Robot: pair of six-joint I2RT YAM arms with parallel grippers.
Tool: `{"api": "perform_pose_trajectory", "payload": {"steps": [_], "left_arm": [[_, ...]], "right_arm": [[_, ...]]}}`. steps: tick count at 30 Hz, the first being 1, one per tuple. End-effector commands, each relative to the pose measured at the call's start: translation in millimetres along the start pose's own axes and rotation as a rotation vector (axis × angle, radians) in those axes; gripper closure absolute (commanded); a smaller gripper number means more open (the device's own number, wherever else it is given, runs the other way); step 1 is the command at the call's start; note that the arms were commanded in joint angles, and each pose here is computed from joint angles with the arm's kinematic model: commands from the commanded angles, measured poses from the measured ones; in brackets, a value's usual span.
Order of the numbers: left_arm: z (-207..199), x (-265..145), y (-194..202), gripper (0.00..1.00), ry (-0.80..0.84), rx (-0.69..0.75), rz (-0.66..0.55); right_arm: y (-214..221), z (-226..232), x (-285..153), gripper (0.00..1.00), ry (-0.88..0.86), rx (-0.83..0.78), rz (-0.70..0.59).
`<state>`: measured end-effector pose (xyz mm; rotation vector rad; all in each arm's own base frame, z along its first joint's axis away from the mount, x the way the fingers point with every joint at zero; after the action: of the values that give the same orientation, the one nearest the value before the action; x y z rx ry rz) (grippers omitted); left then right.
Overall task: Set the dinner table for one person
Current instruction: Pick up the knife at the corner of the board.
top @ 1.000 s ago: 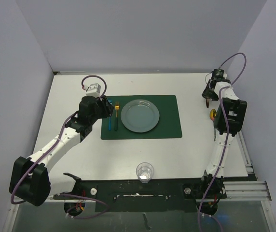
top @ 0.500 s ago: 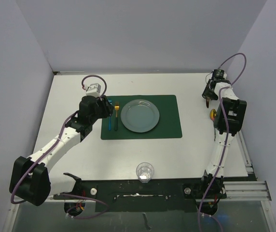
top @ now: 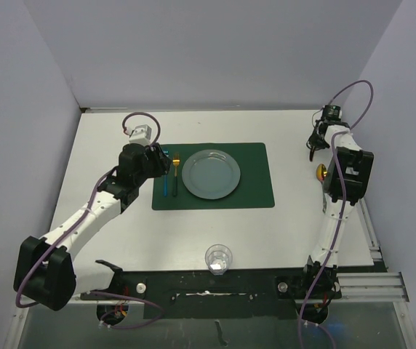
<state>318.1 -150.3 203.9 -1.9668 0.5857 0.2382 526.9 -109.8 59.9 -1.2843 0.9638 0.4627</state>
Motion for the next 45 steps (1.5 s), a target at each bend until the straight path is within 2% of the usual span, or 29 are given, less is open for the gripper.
{"api": "perform_pose_trajectory", "payload": {"steps": [1, 12, 25, 37, 45], "left_arm": [[-19, -13, -29, 0.64, 0.064, -0.016, -0.094], [-21, -16, -29, 0.64, 0.083, -0.038, -0.101], [-24, -20, -28, 0.64, 0.113, -0.059, -0.11], [-24, -22, -27, 0.64, 0.118, -0.066, -0.105], [-26, -22, -26, 0.64, 0.133, -0.086, -0.1]], "right_arm": [[39, 6, 14, 1.0, -0.06, -0.033, 0.101], [42, 14, -8, 1.0, -0.091, -0.05, 0.095], [87, 64, -39, 1.0, -0.16, -0.092, 0.078], [78, 122, -92, 1.0, -0.247, -0.162, -0.026], [75, 137, -128, 1.0, -0.282, -0.178, -0.082]]}}
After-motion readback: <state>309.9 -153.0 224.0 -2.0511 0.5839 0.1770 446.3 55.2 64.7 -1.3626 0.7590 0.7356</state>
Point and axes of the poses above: each gripper's point midway between its finger pads, its own x axis out along the fingers, its own z axis along the line the jaws close on, y = z × x, the point moved 5 cm from there along -x, back along the fingers, and after that the axes turned 4 degrees about -x, right-handed, at the moved point
